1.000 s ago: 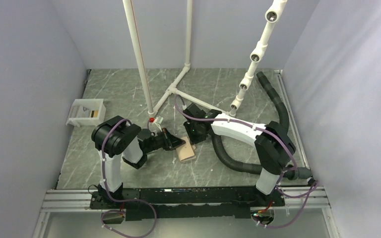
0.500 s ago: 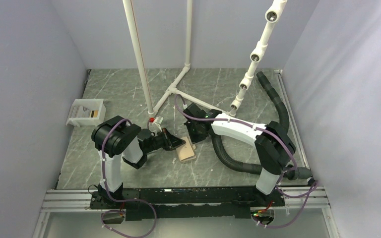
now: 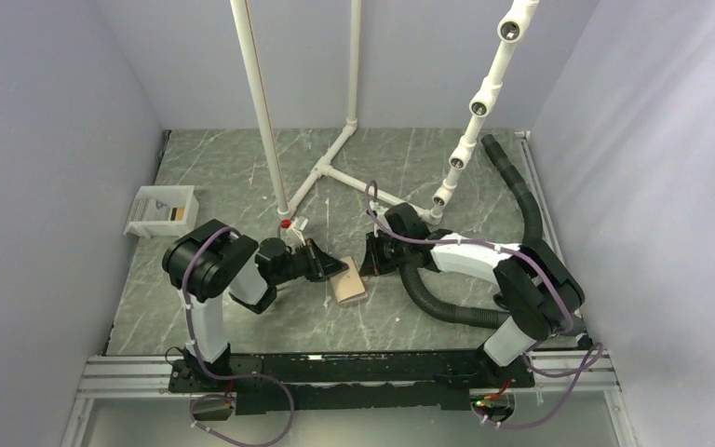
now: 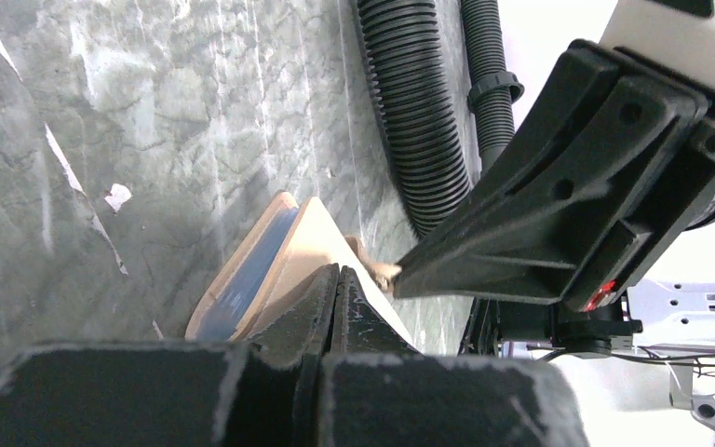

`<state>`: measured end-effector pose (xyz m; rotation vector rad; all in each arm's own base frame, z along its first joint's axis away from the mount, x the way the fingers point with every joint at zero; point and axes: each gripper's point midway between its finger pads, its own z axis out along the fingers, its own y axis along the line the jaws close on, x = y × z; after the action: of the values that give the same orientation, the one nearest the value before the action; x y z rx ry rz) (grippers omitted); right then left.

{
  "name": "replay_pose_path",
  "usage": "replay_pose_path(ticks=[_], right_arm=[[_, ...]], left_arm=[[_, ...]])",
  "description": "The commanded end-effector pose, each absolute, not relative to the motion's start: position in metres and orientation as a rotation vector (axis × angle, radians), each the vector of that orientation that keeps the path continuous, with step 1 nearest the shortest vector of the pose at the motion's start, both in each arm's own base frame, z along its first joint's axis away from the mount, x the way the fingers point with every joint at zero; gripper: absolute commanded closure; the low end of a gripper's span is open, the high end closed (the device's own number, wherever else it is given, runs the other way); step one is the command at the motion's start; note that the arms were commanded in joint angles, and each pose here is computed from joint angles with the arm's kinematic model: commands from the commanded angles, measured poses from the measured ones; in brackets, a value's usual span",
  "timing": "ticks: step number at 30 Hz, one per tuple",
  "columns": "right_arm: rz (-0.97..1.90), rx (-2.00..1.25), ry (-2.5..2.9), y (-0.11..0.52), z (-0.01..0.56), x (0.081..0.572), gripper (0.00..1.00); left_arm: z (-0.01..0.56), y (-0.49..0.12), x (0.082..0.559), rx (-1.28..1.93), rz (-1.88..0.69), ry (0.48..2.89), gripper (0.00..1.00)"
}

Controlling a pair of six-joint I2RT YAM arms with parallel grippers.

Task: Put the credit cards into the card holder
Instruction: Close the card holder at the center of the board.

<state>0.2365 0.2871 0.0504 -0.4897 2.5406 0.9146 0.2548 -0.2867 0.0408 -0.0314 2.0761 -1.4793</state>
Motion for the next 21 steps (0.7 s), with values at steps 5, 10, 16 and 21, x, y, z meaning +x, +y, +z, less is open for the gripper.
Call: replay_pose_path(ticks=[5,10,16,21], right_arm=[[1.301,-0.559,2.258,0.321,0.085,0.240,1.00],[1.348,-0.555,2.249,0.321,0.086,0.239,1.00],[1.386,-0.595,2.255,0.323,0.081,0.235,1.00],[1.408,-0.635,2.263,0.325,0.077,0.232,1.00]], left_arm=[[-0.025,-0.265,0.217,-0.114,-1.328,2.418,1.00],[-0.024,-0.267,0.218,-0.113,-1.336,2.414,1.00],[-0.021,-0.268,0.219,-0.105,-1.334,2.412,1.00],[-0.020,-0.267,0.219,-0.100,-1.323,2.413,1.00]])
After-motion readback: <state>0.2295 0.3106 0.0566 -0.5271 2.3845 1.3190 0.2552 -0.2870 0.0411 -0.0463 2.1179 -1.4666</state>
